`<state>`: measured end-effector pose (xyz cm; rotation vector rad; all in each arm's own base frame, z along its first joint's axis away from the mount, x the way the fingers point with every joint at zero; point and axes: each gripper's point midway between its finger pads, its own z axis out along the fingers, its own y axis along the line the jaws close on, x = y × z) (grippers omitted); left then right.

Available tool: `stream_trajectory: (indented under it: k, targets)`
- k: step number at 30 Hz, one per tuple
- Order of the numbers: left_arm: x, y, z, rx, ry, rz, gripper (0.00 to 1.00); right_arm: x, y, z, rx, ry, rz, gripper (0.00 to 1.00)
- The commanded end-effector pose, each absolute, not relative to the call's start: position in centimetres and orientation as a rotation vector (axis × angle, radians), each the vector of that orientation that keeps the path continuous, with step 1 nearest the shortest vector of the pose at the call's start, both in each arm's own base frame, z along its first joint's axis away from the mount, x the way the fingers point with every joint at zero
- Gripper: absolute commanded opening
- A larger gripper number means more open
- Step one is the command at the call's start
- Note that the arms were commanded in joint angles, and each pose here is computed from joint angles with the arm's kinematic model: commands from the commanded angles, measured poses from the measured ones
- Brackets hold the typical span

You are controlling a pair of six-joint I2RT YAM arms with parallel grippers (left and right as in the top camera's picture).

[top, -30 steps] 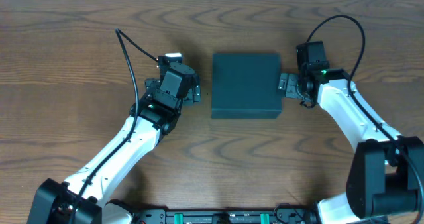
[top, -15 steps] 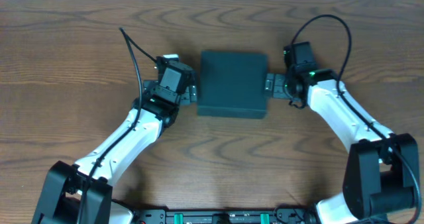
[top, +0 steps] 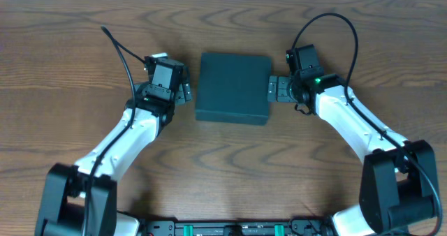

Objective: Pack container

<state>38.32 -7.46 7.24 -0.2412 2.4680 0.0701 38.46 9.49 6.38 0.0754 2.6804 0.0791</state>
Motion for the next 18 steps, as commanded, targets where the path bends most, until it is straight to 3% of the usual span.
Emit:
stream_trajectory:
  k: [1,18]
  targets:
    - [37.7,-7.9,4.7,-0.197,2.549,0.059,0.96,38.6,10.0,6.1,0.070,2.674,0.088,0.99]
    - [35.6,-9.0,3.1,-0.158,2.669,-0.017,0.96,38.4,10.3,1.6,0.065,2.766,0.075,0.99]
